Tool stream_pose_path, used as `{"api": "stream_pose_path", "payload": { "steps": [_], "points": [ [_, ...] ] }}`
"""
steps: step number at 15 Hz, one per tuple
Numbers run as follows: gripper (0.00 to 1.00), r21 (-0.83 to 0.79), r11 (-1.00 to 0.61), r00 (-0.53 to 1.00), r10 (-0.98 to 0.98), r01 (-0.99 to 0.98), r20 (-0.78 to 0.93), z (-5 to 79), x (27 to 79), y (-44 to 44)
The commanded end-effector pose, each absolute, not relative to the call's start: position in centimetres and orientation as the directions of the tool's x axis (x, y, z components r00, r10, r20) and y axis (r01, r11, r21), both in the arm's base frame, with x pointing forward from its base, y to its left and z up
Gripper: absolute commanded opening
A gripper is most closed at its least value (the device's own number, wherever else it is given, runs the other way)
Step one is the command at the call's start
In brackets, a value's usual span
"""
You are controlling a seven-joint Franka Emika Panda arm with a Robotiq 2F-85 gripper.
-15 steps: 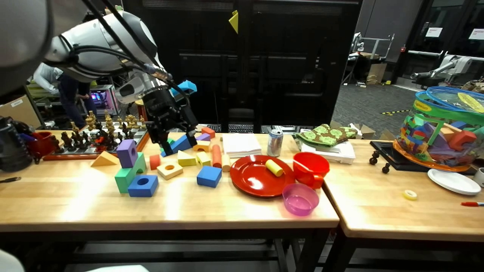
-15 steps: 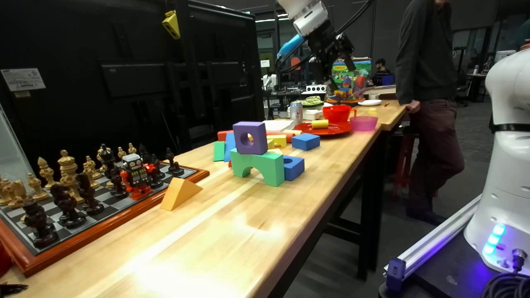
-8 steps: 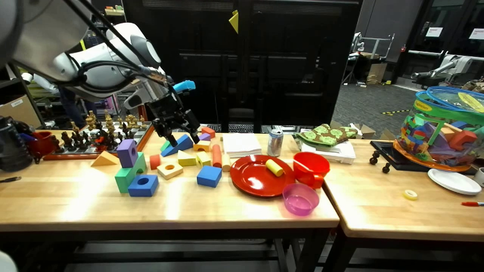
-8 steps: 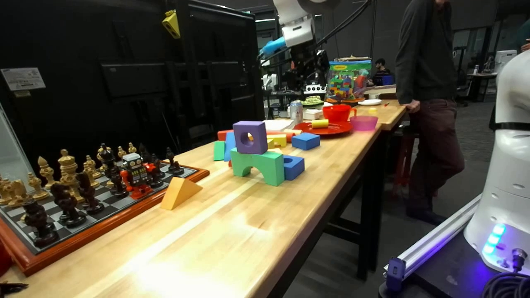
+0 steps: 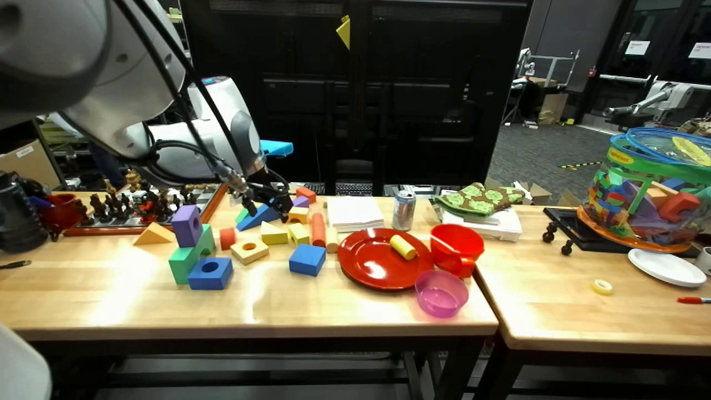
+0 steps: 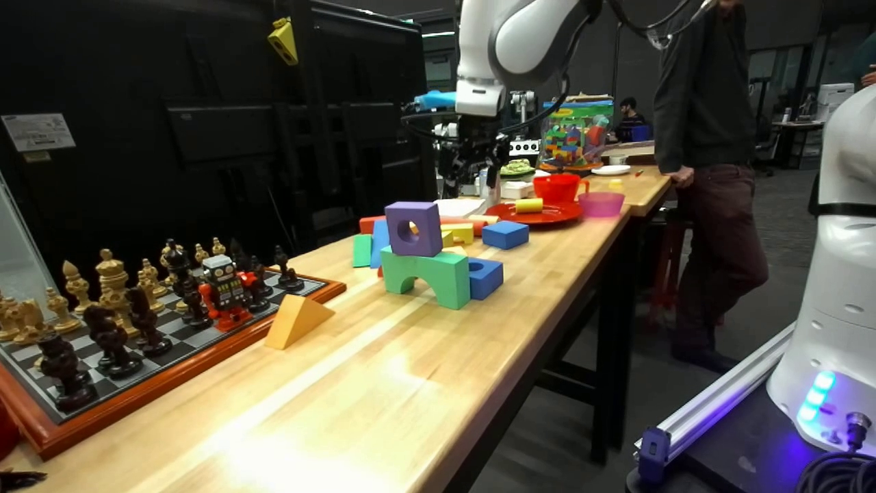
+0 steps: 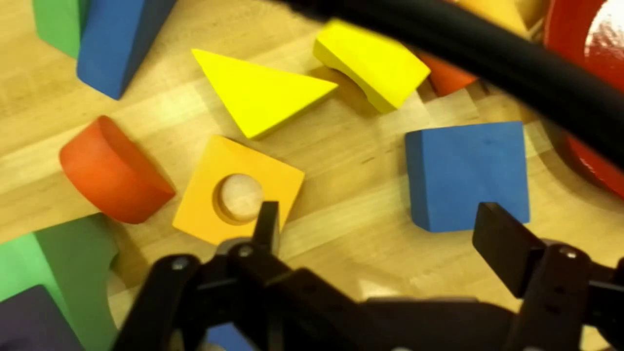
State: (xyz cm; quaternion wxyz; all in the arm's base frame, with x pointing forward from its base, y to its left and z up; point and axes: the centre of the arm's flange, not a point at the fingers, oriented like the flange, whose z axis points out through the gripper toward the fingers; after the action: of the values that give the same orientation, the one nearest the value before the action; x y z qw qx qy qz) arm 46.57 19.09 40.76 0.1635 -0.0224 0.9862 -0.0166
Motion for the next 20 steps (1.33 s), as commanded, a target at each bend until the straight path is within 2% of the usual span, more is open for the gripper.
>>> {"api": "stream_pose_path", "payload": {
  "steps": [1,7,10,16,20],
  "points": [
    [1.0,0.055,0.995,-0.934,-0.06,-0.085,-0.352,39.1,46.8,19.0],
    [1.0,0.09,0.991,-0.917,-0.055,-0.098,-0.395,38.3,45.7,19.8],
    [1.0,0.047,0.995,-0.91,-0.059,-0.086,-0.411,38.5,46.4,19.0],
    [1.0,-0.189,0.923,-0.855,-0.382,-0.334,-0.352,37.3,46.4,18.6],
    [1.0,-0.263,0.843,-0.803,-0.531,-0.469,-0.271,35.6,44.7,20.3]
  ]
}}
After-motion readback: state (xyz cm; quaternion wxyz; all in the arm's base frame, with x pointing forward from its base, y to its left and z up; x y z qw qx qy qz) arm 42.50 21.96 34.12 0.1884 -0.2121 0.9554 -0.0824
